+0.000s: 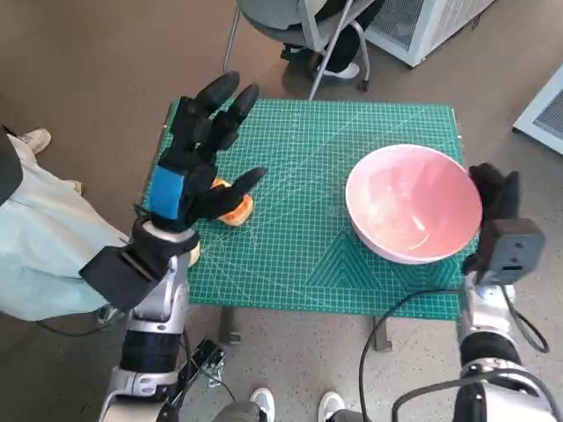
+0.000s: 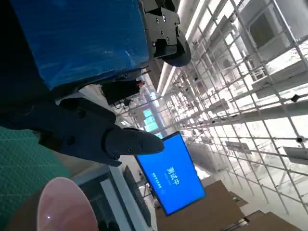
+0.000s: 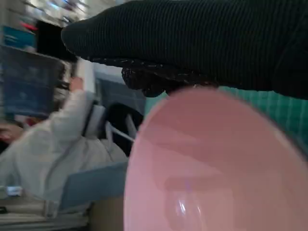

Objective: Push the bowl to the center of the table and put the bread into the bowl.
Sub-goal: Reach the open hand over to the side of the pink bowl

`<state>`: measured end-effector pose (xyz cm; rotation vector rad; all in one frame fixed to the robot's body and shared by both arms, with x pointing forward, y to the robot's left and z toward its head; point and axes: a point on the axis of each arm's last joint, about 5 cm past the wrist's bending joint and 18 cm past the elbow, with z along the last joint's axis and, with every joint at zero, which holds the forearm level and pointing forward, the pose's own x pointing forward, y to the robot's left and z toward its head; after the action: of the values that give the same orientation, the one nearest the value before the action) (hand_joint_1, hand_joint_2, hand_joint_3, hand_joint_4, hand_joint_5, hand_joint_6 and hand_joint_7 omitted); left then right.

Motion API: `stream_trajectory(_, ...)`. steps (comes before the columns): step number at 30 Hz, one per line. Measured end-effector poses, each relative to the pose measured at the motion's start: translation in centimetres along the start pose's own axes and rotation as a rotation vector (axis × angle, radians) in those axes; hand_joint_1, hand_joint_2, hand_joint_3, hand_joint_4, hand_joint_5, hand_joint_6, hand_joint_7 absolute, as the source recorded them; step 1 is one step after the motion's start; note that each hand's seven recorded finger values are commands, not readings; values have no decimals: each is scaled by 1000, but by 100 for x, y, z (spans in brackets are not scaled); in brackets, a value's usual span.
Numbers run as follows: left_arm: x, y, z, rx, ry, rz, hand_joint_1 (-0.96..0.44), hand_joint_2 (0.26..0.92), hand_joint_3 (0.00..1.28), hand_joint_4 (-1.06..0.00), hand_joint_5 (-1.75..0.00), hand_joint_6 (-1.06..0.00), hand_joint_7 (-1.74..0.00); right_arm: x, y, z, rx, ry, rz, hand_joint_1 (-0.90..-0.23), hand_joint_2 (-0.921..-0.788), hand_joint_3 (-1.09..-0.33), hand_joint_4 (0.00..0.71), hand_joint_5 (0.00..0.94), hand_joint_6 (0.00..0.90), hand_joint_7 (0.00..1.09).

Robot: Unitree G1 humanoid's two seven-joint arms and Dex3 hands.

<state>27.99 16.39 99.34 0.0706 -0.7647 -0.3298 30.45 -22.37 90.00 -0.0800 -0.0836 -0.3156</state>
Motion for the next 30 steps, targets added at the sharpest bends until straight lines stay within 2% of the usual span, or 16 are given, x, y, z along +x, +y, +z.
stream_trajectory(3, -15, 16, 15, 7, 0, 2, -431, 921, 229, -328, -4, -79, -508, 19, 70, 22, 39, 20, 2, -514, -921, -926, 256, 0, 120, 545)
stream_trajectory(10, -76, 38, 15, 14, 15, 14, -444, 921, 222, -336, -3, -130, -411, 34, 249, 44, 262, 89, -4, -529, -921, -932, 230, 2, 124, 550)
stream_trajectory(16, -138, 52, 22, 22, 26, 27, -444, 921, 218, -338, -3, -152, -364, 25, 381, 56, 385, 119, -15, -541, -921, -937, 234, 5, 128, 567)
stream_trajectory(24, -167, 74, 32, 41, 31, 41, -453, 921, 216, -339, -2, -169, -312, 58, 540, 149, 476, 120, -5, -524, -921, -911, 234, 1, 83, 732)
stream_trajectory(30, -184, 80, 29, 46, 36, 49, -457, 921, 216, -340, -2, -172, -294, 87, 676, 245, 495, 117, 25, -526, -921, -887, 233, 2, 91, 782)
